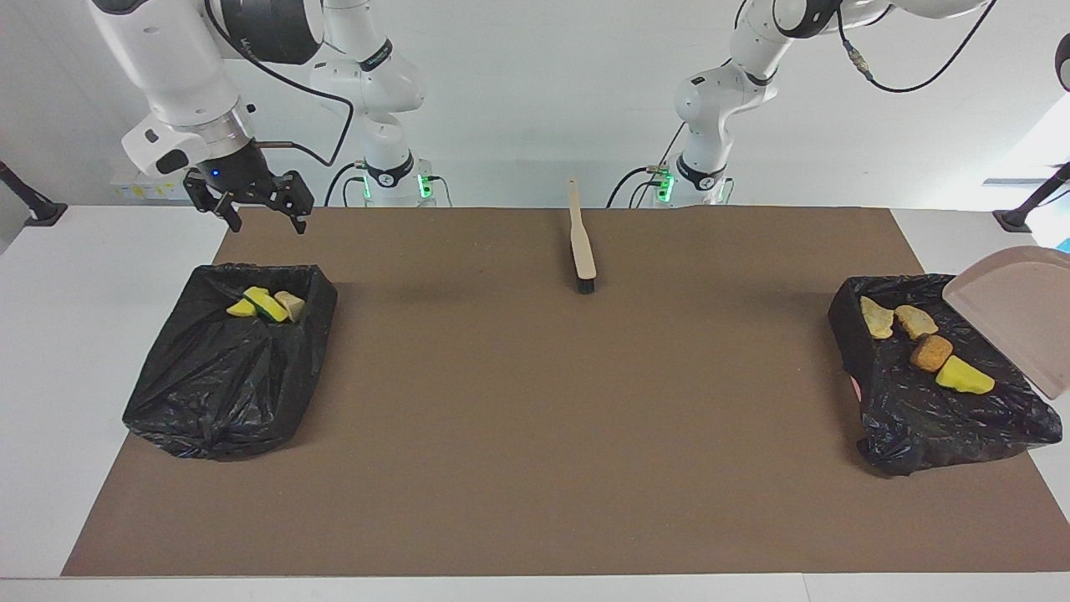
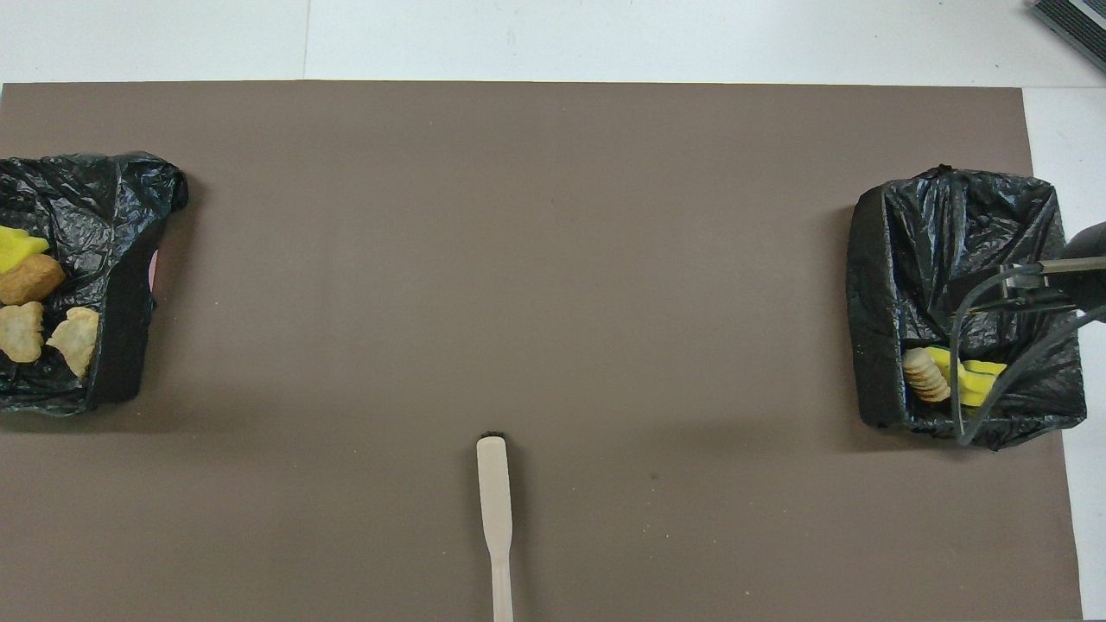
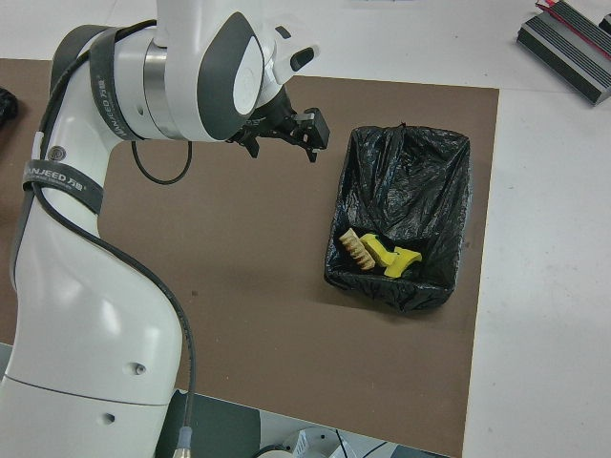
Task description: Sweep and dump trash in bin
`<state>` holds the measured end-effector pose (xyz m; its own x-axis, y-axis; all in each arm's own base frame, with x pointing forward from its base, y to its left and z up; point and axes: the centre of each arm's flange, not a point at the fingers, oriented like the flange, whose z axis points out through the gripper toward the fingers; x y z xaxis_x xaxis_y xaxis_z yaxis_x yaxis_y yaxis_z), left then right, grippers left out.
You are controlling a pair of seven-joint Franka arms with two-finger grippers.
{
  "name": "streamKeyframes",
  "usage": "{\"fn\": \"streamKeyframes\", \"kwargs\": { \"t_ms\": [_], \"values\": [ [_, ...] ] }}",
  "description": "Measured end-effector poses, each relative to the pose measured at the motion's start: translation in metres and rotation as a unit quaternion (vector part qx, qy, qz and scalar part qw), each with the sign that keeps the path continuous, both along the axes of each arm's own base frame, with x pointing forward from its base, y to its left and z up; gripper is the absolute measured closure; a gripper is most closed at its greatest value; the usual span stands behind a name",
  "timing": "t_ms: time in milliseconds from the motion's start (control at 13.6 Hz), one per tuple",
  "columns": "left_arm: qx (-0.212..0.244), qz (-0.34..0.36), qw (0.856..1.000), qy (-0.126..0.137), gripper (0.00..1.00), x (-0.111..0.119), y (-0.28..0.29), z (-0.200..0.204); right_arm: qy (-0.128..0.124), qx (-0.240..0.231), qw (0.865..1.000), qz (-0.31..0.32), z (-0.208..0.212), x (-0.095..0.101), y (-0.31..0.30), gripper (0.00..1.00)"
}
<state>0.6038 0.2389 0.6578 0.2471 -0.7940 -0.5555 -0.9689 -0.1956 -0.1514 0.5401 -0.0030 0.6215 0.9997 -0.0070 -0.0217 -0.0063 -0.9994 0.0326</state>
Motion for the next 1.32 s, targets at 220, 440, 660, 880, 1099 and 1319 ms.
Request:
{"fn": "streamKeyframes", "kwargs": {
  "t_ms": [220, 440, 660, 880, 1099, 1319],
  "values": [
    [0.017, -0.002, 1.000, -0.003, 0.69, -0.002, -0.006, 0.010, 0.001, 0.001, 1.000, 0.000, 0.000, 0.000, 0.000, 0.00],
    [0.059, -0.010, 0.998, -0.013, 0.69, 0.001, -0.034, 0.027, 0.001, 0.001, 1.000, 0.000, 0.000, 0.000, 0.000, 0.00],
    [0.092, -0.031, 0.995, -0.023, 0.69, 0.011, -0.078, 0.037, 0.001, 0.001, 1.000, -0.002, 0.000, 0.000, -0.002, 0.00],
    [0.110, -0.038, 0.993, -0.025, 0.69, 0.013, -0.091, 0.041, 0.001, 0.001, 1.000, -0.003, 0.000, 0.000, -0.004, 0.00],
    [0.109, -0.039, 0.993, -0.025, 0.69, 0.012, -0.093, 0.041, 0.001, 0.001, 1.000, -0.007, 0.000, -0.001, -0.008, 0.00],
    [0.058, -0.047, 0.997, -0.025, 0.69, 0.013, -0.107, 0.030, 0.001, 0.001, 1.000, -0.008, 0.000, -0.001, -0.008, 0.00]
  ]
}}
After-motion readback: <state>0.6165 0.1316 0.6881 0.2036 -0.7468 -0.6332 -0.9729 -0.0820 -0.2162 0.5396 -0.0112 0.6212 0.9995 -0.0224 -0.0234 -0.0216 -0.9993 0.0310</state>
